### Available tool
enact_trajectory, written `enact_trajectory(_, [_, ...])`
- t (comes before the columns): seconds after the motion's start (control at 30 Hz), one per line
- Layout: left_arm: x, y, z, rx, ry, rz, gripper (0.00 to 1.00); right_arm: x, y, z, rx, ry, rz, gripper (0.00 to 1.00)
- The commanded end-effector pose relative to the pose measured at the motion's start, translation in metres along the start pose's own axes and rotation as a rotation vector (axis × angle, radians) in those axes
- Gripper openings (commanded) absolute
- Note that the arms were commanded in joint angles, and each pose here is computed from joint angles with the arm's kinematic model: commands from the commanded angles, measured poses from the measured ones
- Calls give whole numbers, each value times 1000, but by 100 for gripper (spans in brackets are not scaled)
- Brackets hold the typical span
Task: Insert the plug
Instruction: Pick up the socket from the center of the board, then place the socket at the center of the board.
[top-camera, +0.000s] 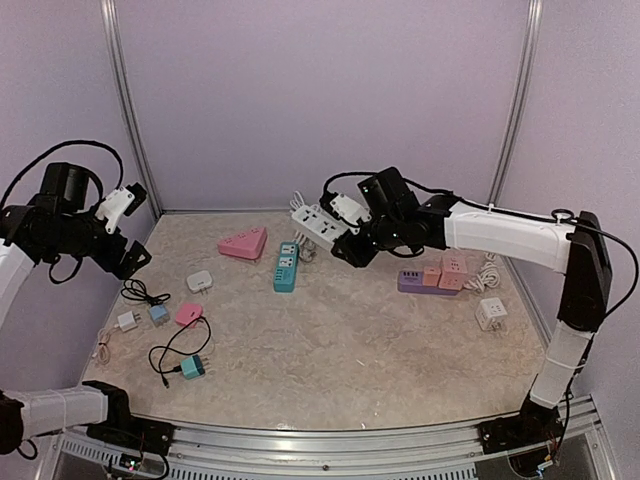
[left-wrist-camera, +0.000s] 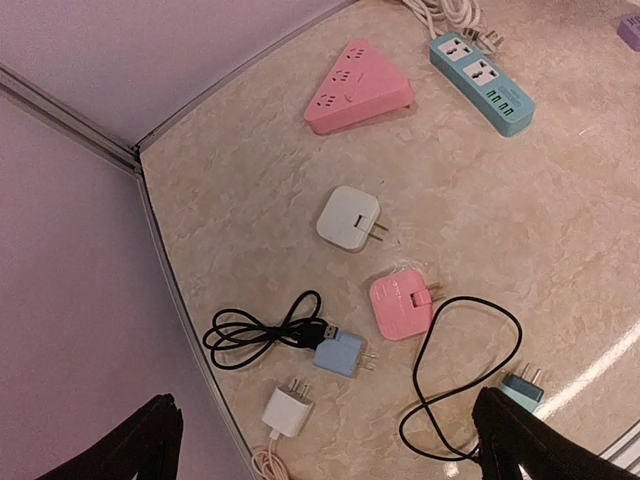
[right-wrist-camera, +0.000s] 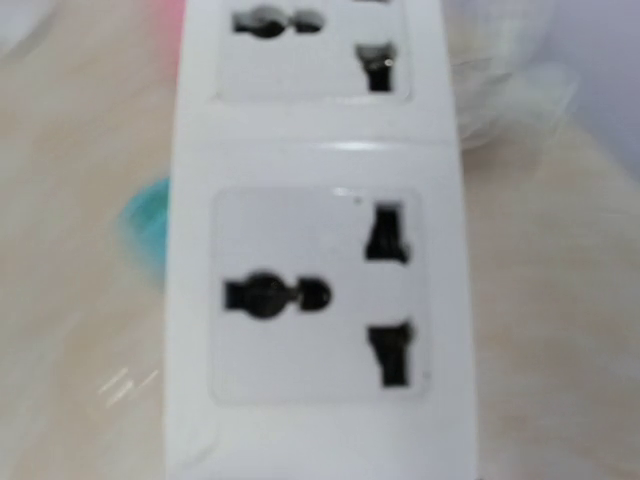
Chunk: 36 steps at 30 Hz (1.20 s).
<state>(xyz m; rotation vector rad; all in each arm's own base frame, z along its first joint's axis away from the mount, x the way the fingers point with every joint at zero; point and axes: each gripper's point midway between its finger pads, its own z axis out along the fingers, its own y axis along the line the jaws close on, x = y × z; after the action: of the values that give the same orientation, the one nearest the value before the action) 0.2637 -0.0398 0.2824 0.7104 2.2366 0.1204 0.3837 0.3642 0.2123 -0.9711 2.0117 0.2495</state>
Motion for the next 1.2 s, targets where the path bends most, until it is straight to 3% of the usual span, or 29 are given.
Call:
enact_trajectory(0.0, [1, -1, 0, 7, -6, -9, 99, 52, 86, -14, -320, 77, -274, 0])
enact_trajectory(0.17, [2, -2, -1, 8, -8, -9, 99, 132, 138, -30, -464, 200, -433, 0])
enact_trajectory(0.3, [2, -2, -1, 12, -8, -10, 99, 184, 151, -36, -504, 315, -496, 0])
enact_trajectory(0.63, [4, -2, -2, 8, -3, -11, 99, 247, 146, -27, -493, 462, -590, 2])
enact_trajectory(0.7, [4, -2, -1, 7, -3, -10, 99, 250, 143, -26, -477, 462, -604, 22])
enact_trajectory(0.77, [4, -2, -1, 8, -1, -10, 99, 249, 138, -25, -450, 458, -618, 49])
enact_trajectory(0.9, [5, -1, 0, 10, 2, -13, 99, 224, 121, -21, -321, 391, -629, 70])
enact_trajectory(0.93, [5, -2, 0, 12, 2, -14, 99, 215, 116, -21, -287, 363, -623, 90])
enact_trajectory(0.97, [5, -2, 1, 12, 3, -15, 99, 204, 113, -22, -261, 331, -618, 98])
enact_trajectory(1.17, [7, -2, 3, 15, 9, -13, 99, 133, 98, -52, -169, 148, -499, 100])
